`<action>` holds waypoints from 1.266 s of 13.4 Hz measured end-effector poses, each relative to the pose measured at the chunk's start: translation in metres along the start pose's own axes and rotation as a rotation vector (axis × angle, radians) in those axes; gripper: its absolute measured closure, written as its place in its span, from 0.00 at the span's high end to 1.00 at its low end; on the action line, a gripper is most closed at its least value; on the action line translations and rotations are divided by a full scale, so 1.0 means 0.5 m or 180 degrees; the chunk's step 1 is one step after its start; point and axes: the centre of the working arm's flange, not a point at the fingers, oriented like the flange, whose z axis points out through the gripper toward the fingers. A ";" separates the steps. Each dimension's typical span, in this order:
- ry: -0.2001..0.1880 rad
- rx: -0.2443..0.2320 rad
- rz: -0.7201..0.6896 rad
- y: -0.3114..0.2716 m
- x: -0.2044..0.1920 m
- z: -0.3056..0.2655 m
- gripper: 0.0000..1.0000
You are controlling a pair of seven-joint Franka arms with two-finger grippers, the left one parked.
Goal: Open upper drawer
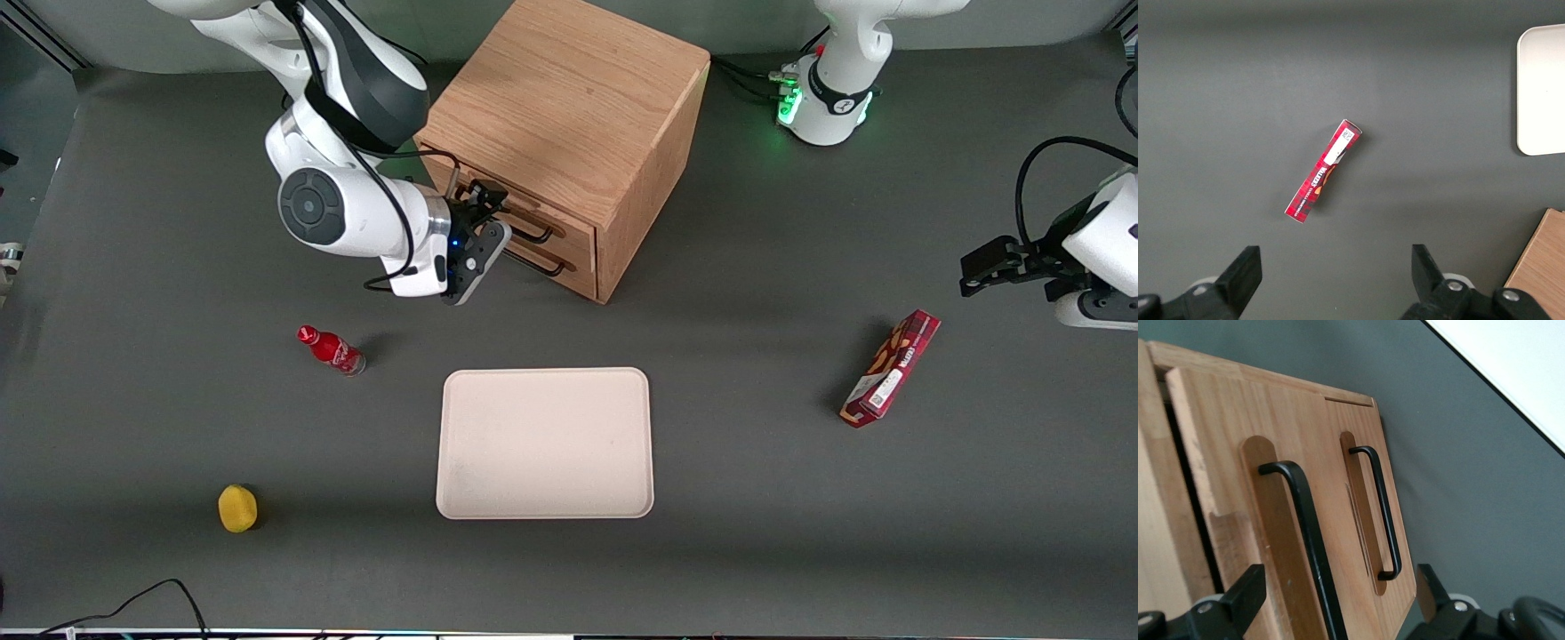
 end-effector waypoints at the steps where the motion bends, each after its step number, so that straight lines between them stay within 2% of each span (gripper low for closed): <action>1: 0.0000 -0.0004 0.0001 0.000 -0.001 0.013 1.00; 14: 0.0054 -0.0047 -0.0024 0.020 -0.009 0.073 1.00; 17: 0.0074 -0.0140 -0.0075 0.028 -0.007 0.072 1.00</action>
